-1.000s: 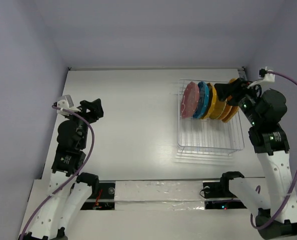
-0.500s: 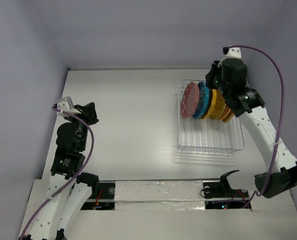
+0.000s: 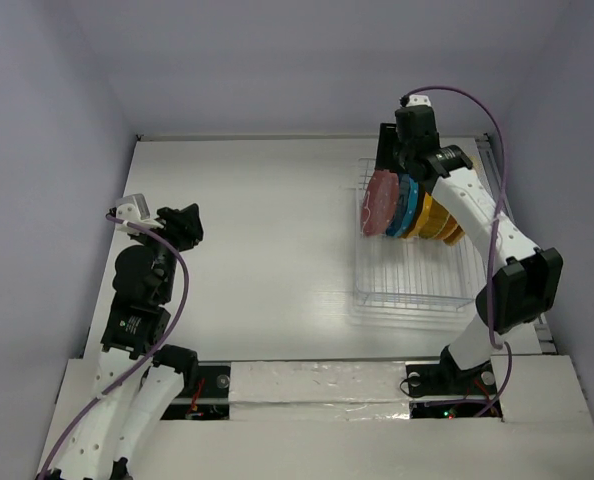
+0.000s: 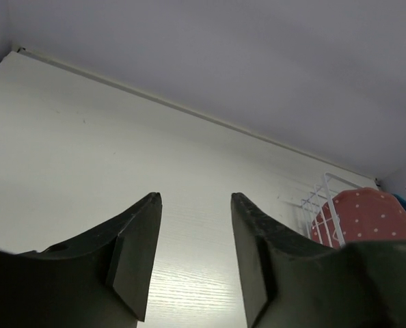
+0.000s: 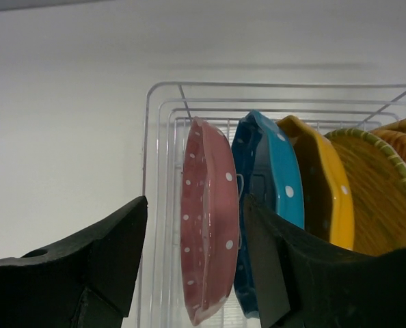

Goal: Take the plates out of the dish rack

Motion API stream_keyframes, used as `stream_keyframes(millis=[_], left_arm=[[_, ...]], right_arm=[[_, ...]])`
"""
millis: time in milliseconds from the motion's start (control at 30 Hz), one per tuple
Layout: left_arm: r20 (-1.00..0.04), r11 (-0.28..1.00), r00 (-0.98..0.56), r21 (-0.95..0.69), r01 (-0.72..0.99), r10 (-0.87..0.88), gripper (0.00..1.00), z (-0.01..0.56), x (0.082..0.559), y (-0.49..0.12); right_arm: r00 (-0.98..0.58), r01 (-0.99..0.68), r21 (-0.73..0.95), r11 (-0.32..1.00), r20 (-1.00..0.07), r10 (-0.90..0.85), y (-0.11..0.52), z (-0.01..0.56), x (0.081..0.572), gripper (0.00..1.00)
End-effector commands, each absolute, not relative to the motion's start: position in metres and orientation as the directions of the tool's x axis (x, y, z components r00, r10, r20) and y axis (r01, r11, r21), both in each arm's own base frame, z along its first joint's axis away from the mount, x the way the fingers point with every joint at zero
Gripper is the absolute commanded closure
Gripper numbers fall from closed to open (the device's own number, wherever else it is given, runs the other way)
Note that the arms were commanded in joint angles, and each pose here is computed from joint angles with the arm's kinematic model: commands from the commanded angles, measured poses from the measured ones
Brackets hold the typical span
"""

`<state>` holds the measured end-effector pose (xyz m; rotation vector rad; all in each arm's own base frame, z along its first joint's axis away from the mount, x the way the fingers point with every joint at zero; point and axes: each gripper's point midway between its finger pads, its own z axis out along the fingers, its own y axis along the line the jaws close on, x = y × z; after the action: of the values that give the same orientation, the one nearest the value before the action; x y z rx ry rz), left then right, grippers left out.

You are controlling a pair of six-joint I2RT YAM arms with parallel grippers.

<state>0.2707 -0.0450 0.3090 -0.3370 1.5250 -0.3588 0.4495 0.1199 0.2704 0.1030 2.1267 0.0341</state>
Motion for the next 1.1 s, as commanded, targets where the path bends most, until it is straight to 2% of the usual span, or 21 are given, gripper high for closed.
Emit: stream_keyframes(millis=[0, 167, 433, 667, 800, 833, 867, 933, 967, 1067], left_arm=[[-0.902, 0.903, 0.041, -0.429, 0.039, -0.430, 0.54, 0.317, 0.269, -0.046], [-0.902, 0.902, 0.040, -0.428, 0.049, -0.430, 0.46, 0.318, 0.268, -0.049], [-0.902, 0.903, 0.045, -0.427, 0.051, -0.429, 0.45, 0.319, 0.267, -0.048], [-0.901, 0.902, 0.053, -0.428, 0.055, -0.431, 0.45, 0.322, 0.265, -0.048], [-0.900, 0.902, 0.061, -0.429, 0.059, -0.432, 0.45, 0.324, 0.263, -0.047], [-0.900, 0.902, 0.065, -0.428, 0.061, -0.432, 0.45, 0.326, 0.262, -0.047], [-0.900, 0.902, 0.066, -0.427, 0.061, -0.430, 0.45, 0.326, 0.261, -0.046], [-0.899, 0.901, 0.066, -0.428, 0.071, -0.432, 0.45, 0.327, 0.260, -0.049], [-0.900, 0.901, 0.064, -0.427, 0.070, -0.432, 0.45, 0.327, 0.260, -0.049], [-0.899, 0.901, 0.068, -0.428, 0.072, -0.433, 0.45, 0.328, 0.259, -0.048]], right_arm=[[-0.511, 0.071, 0.057, 0.996, -0.855, 0.085, 0.119, 0.277, 0.456, 0.37], [-0.559, 0.114, 0.014, 0.993, -0.825, 0.076, 0.114, 0.244, 0.459, 0.37], [-0.625, 0.144, -0.039, 0.989, -0.779, 0.060, 0.110, 0.204, 0.461, 0.40], [-0.629, 0.154, -0.061, 0.986, -0.776, 0.050, 0.106, 0.205, 0.463, 0.55], [-0.649, 0.152, -0.082, 0.985, -0.760, 0.036, 0.104, 0.198, 0.460, 0.56], [-0.654, 0.151, -0.086, 0.985, -0.756, 0.034, 0.104, 0.196, 0.459, 0.60], [-0.659, 0.147, -0.086, 0.985, -0.751, 0.033, 0.104, 0.194, 0.458, 0.69], [-0.658, 0.145, -0.080, 0.986, -0.752, 0.035, 0.105, 0.196, 0.456, 0.79], [-0.652, 0.150, -0.079, 0.986, -0.757, 0.038, 0.104, 0.199, 0.456, 0.91], [-0.608, 0.172, -0.079, 0.982, -0.793, 0.042, 0.098, 0.225, 0.456, 0.96]])
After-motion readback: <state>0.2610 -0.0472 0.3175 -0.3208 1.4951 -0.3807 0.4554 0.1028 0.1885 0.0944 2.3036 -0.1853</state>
